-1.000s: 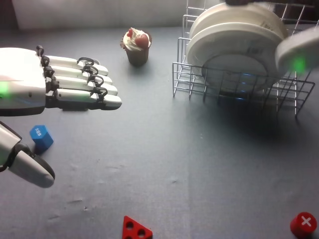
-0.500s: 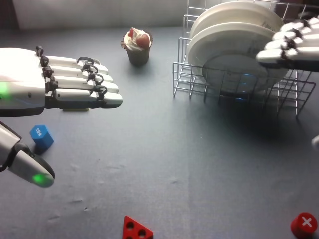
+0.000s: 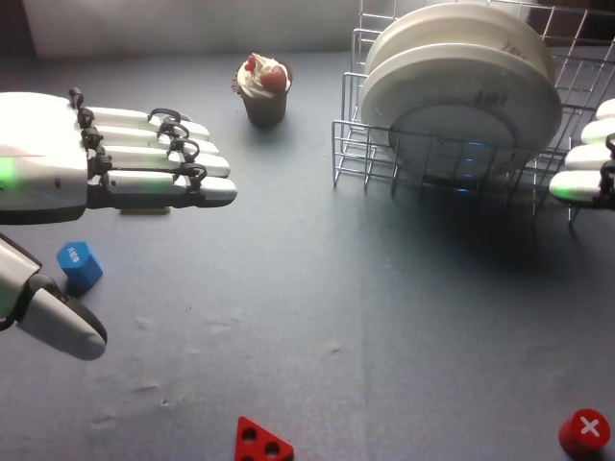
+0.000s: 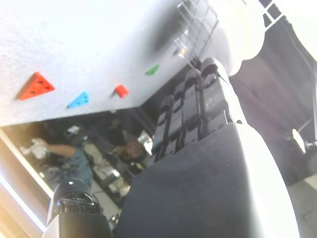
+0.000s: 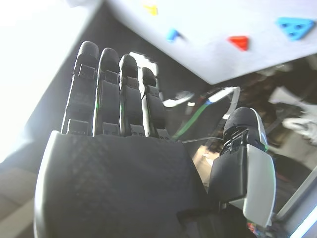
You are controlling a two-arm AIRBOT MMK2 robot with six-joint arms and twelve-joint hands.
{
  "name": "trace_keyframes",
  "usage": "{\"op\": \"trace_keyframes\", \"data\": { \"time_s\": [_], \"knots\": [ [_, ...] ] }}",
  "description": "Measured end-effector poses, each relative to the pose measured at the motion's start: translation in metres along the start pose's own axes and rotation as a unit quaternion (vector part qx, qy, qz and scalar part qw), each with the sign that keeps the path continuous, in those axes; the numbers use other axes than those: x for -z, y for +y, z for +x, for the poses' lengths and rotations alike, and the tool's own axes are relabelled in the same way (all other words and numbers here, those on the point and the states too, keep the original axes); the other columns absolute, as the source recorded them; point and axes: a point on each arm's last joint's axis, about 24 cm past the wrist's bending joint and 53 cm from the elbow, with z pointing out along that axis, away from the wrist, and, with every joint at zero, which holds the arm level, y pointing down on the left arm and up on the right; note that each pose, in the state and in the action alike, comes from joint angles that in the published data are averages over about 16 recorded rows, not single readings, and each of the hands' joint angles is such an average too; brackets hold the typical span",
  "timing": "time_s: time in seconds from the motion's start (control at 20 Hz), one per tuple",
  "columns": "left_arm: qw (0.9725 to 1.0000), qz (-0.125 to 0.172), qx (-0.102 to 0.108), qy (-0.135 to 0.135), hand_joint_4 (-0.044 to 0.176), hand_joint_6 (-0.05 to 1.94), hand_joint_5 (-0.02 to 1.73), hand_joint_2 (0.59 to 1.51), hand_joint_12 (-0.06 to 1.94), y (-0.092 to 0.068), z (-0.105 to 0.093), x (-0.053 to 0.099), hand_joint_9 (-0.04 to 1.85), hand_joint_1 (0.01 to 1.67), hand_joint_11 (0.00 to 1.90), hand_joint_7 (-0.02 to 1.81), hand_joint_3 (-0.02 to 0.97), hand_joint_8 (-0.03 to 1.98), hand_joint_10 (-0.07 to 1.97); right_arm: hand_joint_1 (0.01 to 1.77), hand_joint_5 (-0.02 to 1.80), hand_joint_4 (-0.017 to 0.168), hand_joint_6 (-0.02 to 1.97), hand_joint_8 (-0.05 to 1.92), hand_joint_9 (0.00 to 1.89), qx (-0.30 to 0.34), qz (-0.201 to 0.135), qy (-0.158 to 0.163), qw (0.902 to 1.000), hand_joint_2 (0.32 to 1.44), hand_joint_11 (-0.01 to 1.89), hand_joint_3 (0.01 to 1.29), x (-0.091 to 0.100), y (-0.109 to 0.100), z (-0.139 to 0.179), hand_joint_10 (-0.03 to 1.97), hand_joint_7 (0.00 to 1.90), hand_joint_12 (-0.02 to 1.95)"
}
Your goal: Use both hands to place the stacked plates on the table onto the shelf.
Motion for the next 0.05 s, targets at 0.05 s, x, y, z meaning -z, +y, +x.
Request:
{"op": "trace_keyframes", "data": {
  "time_s": [0.05],
  "knots": [
    [1.0, 0.0, 0.0, 0.0, 0.0, 0.02, 0.02, 0.903, 0.01, 0.0, 0.0, 0.0, 0.05, 0.04, 0.05, 0.04, -0.001, 0.0, 0.01, 0.09, 0.19, 0.006, 0.01, 0.02, 0.26, 0.005, -0.002, 0.001, 1.0, 1.02, 0.28, 0.01, 0.002, 0.0032, 0.0009, 0.02, 0.24, 0.03]
  ]
}}
